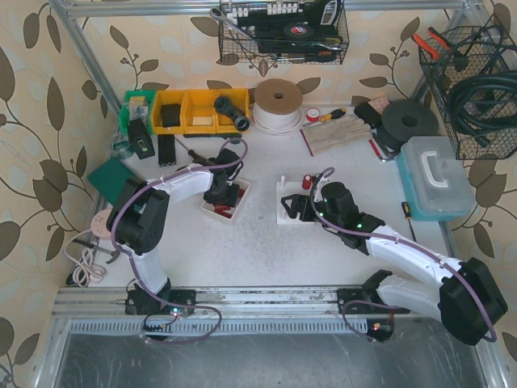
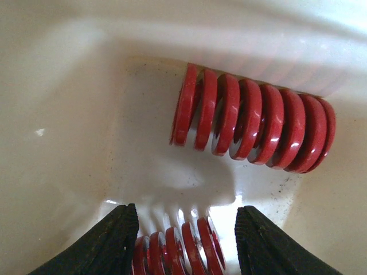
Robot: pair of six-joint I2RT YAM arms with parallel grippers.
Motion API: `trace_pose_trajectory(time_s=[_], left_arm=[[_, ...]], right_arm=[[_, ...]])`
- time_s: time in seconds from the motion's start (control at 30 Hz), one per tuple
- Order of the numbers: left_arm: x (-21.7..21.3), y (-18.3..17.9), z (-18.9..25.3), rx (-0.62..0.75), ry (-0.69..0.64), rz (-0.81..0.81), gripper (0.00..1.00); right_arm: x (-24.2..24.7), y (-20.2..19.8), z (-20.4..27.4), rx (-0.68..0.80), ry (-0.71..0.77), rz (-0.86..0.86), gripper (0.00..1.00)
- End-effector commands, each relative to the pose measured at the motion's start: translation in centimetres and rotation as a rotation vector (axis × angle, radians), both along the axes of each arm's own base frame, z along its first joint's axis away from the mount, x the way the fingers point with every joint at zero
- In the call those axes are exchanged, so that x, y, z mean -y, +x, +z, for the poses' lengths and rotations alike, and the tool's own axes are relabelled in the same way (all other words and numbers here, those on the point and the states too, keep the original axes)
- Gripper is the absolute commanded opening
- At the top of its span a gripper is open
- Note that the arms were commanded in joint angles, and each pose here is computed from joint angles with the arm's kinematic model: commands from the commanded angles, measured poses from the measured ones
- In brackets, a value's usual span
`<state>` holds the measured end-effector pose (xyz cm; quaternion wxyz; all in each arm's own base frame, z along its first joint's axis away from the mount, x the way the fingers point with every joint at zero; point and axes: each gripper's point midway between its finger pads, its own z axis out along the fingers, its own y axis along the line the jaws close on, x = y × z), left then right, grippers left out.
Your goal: Install the large spring
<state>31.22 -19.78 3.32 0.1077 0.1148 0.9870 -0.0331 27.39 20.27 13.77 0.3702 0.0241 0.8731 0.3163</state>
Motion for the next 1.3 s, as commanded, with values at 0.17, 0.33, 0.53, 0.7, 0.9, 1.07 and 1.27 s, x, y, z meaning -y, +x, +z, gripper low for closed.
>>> trace_pose_trajectory(time_s=[0.17,0.33,0.53,0.7,0.9,1.07,1.27], left_arm=[[0.4,0.2,0.3,-0.013,-0.001,-0.007,0.50],[1.4,1.4,2.0,0.017,-0.030,0.007,0.49],[1.9,2.2,3.8,0.035,-0.050,0.032,0.46],[1.5,1.1,4.4,0.013,-0.066,0.079,0.44],[1.5,-0.6,4.5,-0.018,-0.120,0.087,0.44],[0.4,-2.3,5.4,-0.043,-0.135,0.203,0.49],[-0.6,-3.3,5.5,-0.083,-0.159,0.477,0.55]], right_arm=[[0.1,0.6,1.1,0.028,0.018,-0.023,0.90],[0.2,0.7,1.1,0.025,0.013,-0.026,0.90],[0.2,0.8,1.0,0.020,0.006,-0.031,0.90],[0.3,0.9,0.9,0.018,0.002,-0.034,0.90],[0.1,1.1,0.5,0.001,-0.006,-0.032,0.90],[-0.2,1.3,0.1,-0.012,-0.013,-0.028,0.90],[-0.2,1.4,0.0,-0.013,-0.011,-0.030,0.90]])
